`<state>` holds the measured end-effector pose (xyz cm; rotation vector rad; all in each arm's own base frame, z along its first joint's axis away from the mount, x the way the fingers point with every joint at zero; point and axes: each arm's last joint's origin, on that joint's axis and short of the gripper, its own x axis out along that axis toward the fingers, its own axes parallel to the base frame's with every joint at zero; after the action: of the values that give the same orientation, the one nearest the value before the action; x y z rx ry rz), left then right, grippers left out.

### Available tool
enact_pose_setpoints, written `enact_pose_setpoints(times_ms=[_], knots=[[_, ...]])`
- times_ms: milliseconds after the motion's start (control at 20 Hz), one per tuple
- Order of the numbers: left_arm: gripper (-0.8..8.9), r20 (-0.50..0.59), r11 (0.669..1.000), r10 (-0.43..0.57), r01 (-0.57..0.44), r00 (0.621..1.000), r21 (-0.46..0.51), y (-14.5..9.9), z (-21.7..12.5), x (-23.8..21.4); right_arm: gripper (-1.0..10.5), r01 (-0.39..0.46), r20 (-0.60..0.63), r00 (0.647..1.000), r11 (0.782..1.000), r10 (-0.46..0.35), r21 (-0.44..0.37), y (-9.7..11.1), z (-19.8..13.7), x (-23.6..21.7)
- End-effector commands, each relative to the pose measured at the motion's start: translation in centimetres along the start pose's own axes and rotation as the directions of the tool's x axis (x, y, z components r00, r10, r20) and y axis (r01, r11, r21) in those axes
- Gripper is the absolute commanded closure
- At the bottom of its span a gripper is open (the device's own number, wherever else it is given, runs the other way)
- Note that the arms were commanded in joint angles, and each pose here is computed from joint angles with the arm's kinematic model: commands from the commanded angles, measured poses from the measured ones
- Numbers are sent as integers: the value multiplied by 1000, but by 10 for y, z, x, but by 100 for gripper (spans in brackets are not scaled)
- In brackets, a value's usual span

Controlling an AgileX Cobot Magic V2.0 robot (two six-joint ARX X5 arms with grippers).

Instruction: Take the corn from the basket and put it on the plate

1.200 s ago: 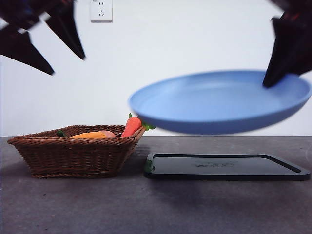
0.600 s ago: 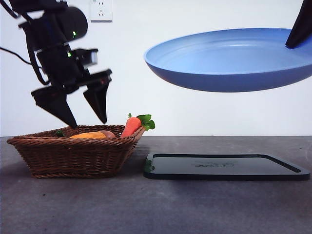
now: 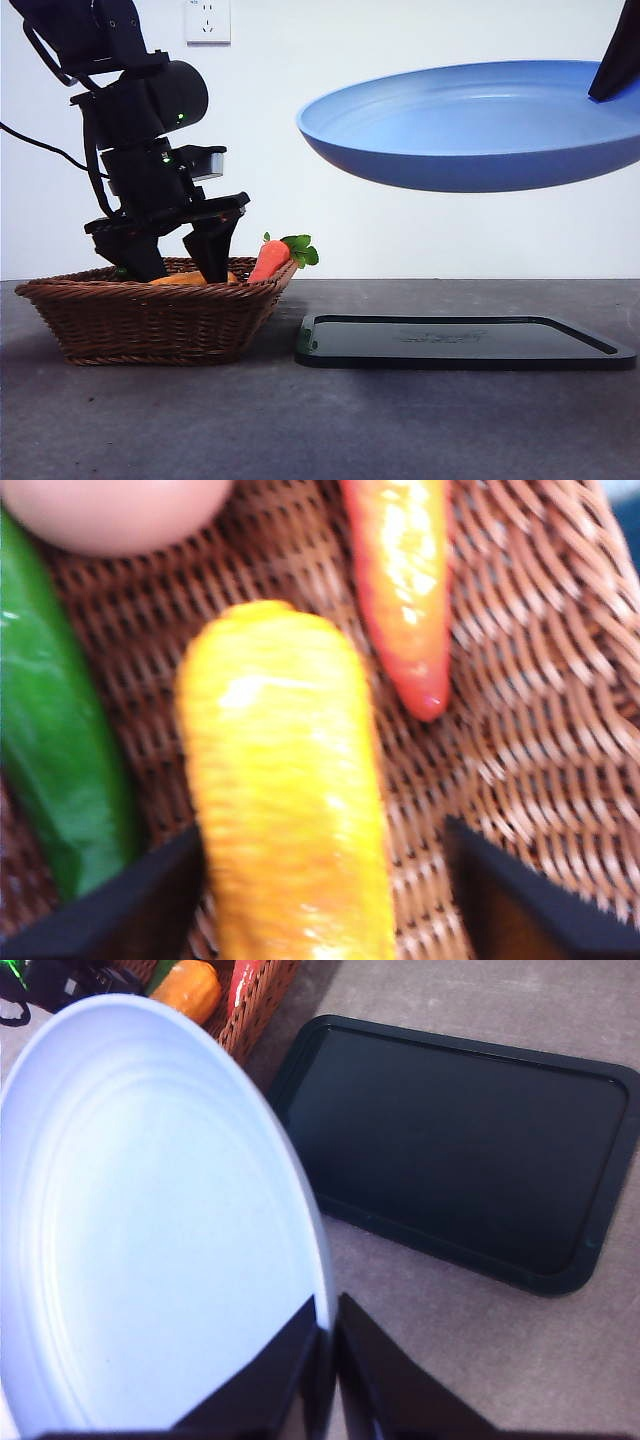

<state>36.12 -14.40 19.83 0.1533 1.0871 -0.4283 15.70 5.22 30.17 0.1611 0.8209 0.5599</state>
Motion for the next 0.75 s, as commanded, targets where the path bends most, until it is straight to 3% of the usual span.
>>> enact_pose_setpoints(times_ms=[50,550,750], knots=[[571,-7,1000,3,-3,1000,10,-2,4,3,945,-8,24,1000,1000,8,-8,2,6,-3],[635,-30,1000,-17,16,999,-18,-3,6,-6,945,-3,25,1000,1000,3,-5,2,6,-3],[635,57,996,-87,88,995,-10,-9,18,-41,945,24,14,1000,1000,-24,17,-1,8,4]])
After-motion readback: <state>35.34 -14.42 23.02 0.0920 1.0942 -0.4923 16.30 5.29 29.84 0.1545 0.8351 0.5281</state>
